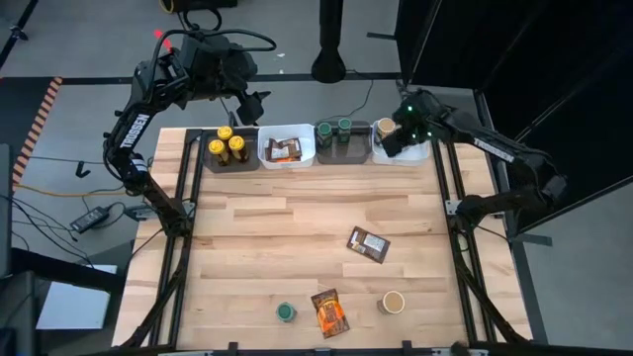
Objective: Sort spices by type
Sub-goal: Put the brown seasoning bottle into the right white bin
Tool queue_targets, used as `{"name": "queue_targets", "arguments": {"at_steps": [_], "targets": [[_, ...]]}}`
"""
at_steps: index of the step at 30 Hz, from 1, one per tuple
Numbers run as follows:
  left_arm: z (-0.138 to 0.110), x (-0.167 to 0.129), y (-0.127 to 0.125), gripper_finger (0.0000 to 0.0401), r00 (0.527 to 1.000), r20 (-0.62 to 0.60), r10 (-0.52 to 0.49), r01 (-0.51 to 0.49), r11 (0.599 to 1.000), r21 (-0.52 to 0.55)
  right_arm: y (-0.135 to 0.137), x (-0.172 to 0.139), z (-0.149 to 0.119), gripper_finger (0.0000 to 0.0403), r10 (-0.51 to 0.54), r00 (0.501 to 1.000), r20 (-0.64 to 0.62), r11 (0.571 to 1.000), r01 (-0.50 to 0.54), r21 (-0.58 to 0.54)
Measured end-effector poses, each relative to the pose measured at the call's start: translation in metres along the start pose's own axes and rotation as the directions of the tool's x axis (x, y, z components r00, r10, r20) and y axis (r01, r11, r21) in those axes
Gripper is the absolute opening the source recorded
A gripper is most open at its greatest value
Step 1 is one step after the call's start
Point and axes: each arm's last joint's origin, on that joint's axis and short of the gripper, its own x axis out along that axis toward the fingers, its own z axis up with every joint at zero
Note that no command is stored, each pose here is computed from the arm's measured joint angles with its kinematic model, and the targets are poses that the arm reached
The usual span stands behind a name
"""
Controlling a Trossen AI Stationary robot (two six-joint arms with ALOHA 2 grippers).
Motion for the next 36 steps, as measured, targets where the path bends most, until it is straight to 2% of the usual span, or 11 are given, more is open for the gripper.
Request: {"name": "queue_targets", "arguments": {"at_steps": [2,4,8,11,15,17,20,24,29,34,36], "targets": [[0.0,0.0,0.0,0.0346,1.0,0.0,0.0,0.0,1.0,0.0,0.02,-0.019,-0.004,0.0017,0.153,0.988,-0.033,0.986,-0.155,-0.063],[0.0,0.0,0.0,0.0346,1.0,0.0,0.0,0.0,1.0,0.001,0.041,-0.039,-0.013,0.0012,0.262,0.962,-0.073,0.955,-0.269,-0.124],[0.0,0.0,0.0,0.0346,1.0,-0.001,0.001,-0.001,1.0,0.0,0.08,-0.075,-0.051,0.0005,0.372,0.909,-0.19,0.898,-0.404,-0.175],[-0.001,0.0,0.003,0.0346,1.0,-0.005,0.009,-0.009,1.0,-0.006,0.104,-0.101,-0.082,0.0011,0.427,0.868,-0.252,0.873,-0.468,-0.134],[-0.003,0.001,0.007,0.0346,1.0,-0.011,0.023,-0.023,1.0,-0.014,0.134,-0.126,-0.12,0.0017,0.474,0.835,-0.278,0.858,-0.509,-0.064],[-0.003,0.001,0.008,0.0346,1.0,-0.012,0.026,-0.027,1.0,-0.017,0.152,-0.135,-0.138,0.0025,0.515,0.806,-0.291,0.836,-0.548,-0.038],[-0.003,0.001,0.008,0.0346,1.0,-0.013,0.027,-0.027,0.999,-0.017,0.181,-0.143,-0.163,0.0057,0.578,0.76,-0.298,0.797,-0.603,0.009],[-0.004,0.001,0.008,0.0346,1.0,-0.019,0.025,-0.025,1.0,-0.016,0.217,-0.145,-0.197,0.0124,0.628,0.718,-0.301,0.769,-0.632,0.097],[-0.004,0.001,0.008,0.0346,0.999,-0.023,0.023,-0.023,1.0,-0.015,0.25,-0.13,-0.238,0.0218,0.609,0.689,-0.393,0.783,-0.601,0.159],[-0.004,0.001,0.008,0.0346,0.999,-0.023,0.023,-0.023,1.0,-0.015,0.264,-0.105,-0.266,0.0298,0.48,0.656,-0.582,0.86,-0.483,0.164],[-0.004,0.001,0.008,0.0346,0.999,-0.023,0.023,-0.023,1.0,-0.015,0.267,-0.096,-0.27,0.0323,0.432,0.622,-0.653,0.884,-0.436,0.168]]}}
